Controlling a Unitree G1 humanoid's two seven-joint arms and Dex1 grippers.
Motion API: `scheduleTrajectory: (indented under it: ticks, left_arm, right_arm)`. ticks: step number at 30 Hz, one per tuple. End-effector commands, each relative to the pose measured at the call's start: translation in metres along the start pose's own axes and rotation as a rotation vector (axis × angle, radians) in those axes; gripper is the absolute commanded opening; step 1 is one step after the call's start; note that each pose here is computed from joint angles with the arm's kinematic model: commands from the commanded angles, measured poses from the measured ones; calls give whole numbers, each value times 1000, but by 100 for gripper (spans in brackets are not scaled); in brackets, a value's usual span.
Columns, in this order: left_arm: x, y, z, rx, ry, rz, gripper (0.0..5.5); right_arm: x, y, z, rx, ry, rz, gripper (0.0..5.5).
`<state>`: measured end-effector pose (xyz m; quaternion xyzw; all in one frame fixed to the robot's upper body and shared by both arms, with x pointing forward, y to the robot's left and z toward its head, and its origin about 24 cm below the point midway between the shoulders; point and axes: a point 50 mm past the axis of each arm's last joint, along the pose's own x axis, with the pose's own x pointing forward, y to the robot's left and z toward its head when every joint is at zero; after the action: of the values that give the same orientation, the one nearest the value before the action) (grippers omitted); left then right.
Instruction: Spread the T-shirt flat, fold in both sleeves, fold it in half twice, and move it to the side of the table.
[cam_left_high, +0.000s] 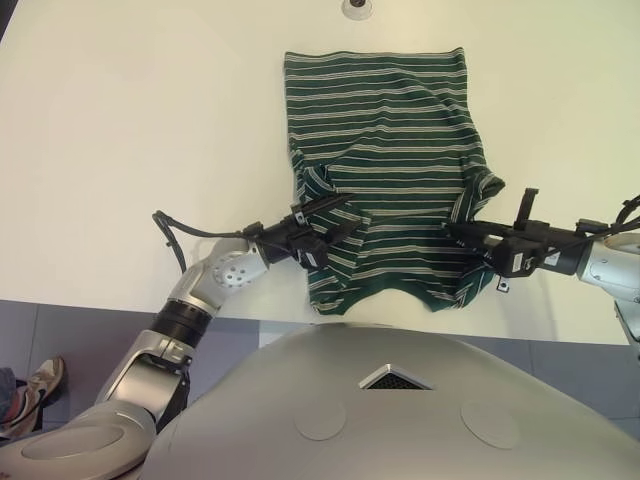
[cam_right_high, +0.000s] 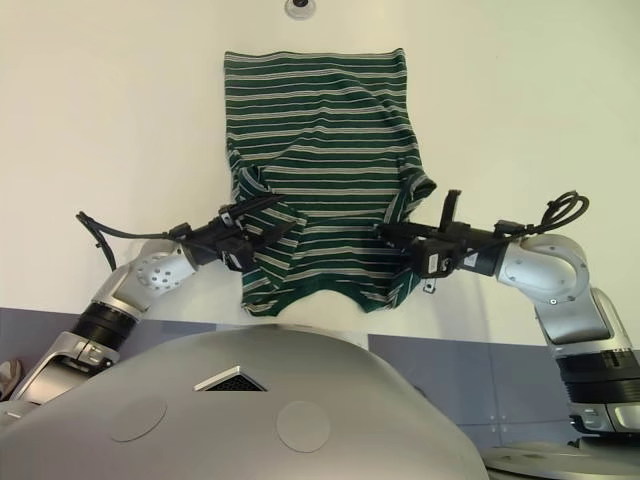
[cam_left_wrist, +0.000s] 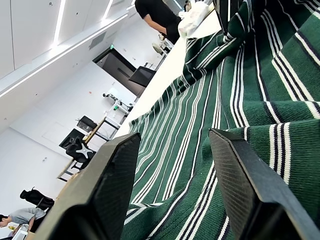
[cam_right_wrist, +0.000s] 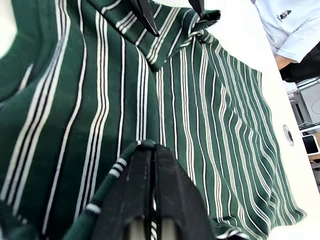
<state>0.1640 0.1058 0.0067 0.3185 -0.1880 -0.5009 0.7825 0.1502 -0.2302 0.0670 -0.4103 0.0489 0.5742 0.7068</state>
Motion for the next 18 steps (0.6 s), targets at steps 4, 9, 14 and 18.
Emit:
scheduleTrajectory:
  ticks: [4,9,14,18]
  left_arm:
    - [0,2,-2,14,-4,-5,252]
    - [-1,2,-2,11,-1,-5,252]
    - [-1,2,-2,9,1,-4,252]
    - [-1,1,-2,7,2,-3,252]
  right_arm:
    - [11,2,1,-17,7,84,2]
    - [21,-4,3,-37,-9,67,2]
    - [31,-8,-3,-49,10,38,97]
    - [36,-9,1,-51,-17,21,170]
